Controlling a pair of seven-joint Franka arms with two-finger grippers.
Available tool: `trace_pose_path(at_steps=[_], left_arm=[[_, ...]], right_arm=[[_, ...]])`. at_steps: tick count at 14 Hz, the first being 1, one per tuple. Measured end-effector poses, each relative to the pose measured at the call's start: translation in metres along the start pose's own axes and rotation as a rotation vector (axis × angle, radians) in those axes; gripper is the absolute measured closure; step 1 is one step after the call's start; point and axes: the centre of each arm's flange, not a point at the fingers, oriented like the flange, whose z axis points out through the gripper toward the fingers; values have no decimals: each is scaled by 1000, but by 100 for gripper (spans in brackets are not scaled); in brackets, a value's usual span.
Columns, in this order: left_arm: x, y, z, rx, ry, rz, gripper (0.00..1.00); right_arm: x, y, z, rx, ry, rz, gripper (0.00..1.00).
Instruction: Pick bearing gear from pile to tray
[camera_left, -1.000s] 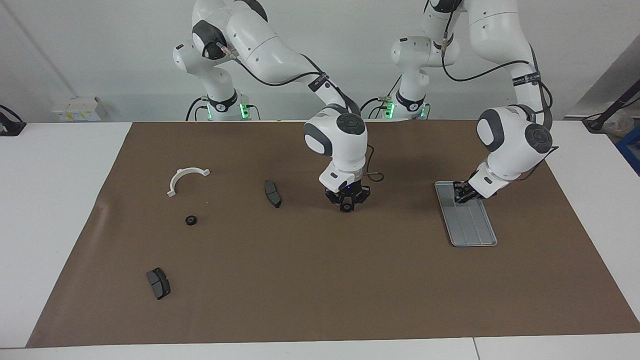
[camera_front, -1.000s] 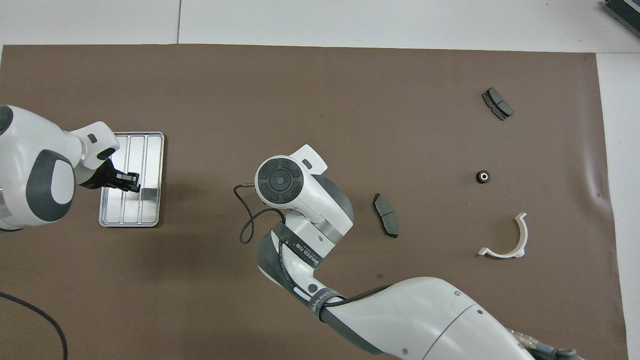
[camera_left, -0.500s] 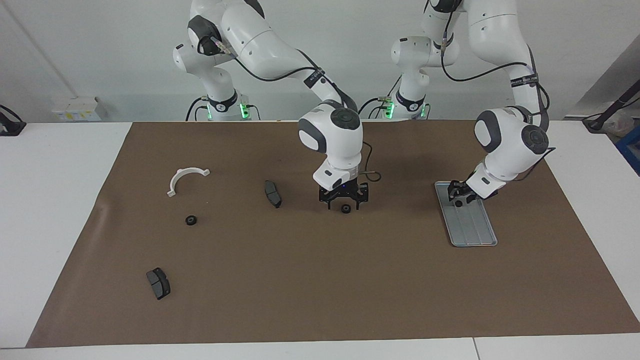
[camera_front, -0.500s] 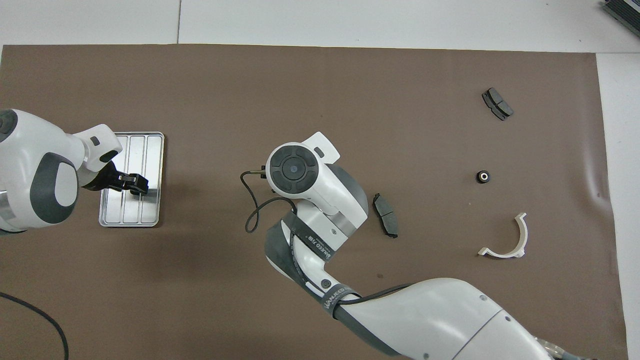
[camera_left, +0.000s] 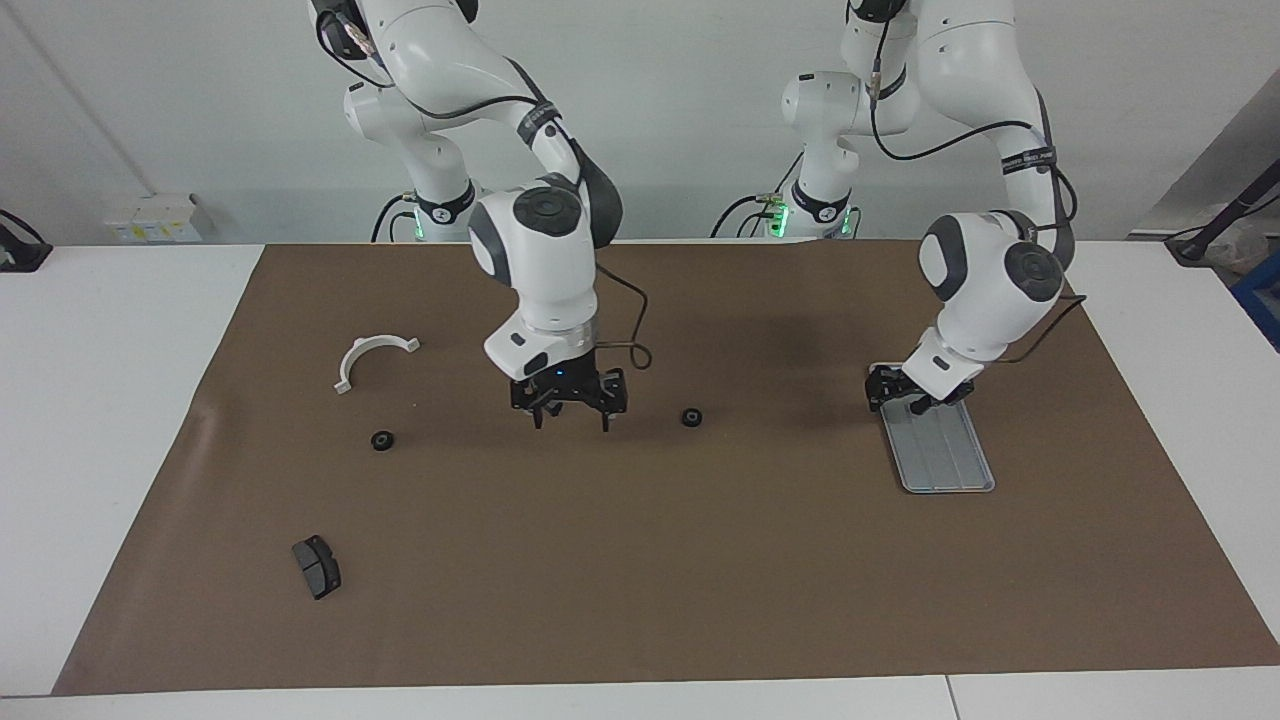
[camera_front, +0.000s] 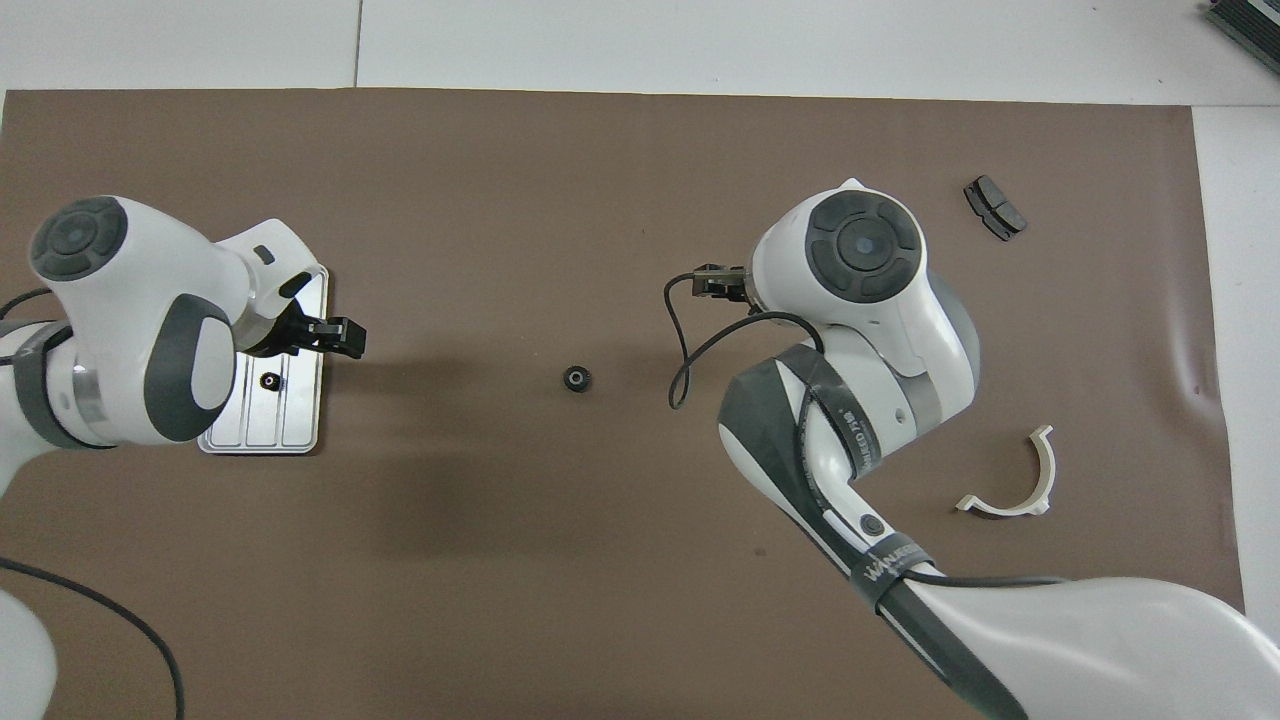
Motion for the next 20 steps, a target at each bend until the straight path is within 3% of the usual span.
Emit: trace_pose_path(at_steps=[4, 8, 14, 20], left_arm=[[-17, 116, 4, -7, 35, -101, 24], [-28, 182, 6, -29, 79, -184, 26], [-18, 228, 42, -34, 106, -207, 29], [-27, 250, 74, -5, 100, -193, 31]], right_arm=[[-5, 86, 13, 26, -67, -70, 0], [-5, 172, 45, 25, -65, -138, 0], [-24, 250, 83, 18, -65, -196, 0], [-30, 259, 108, 25, -61, -205, 1]])
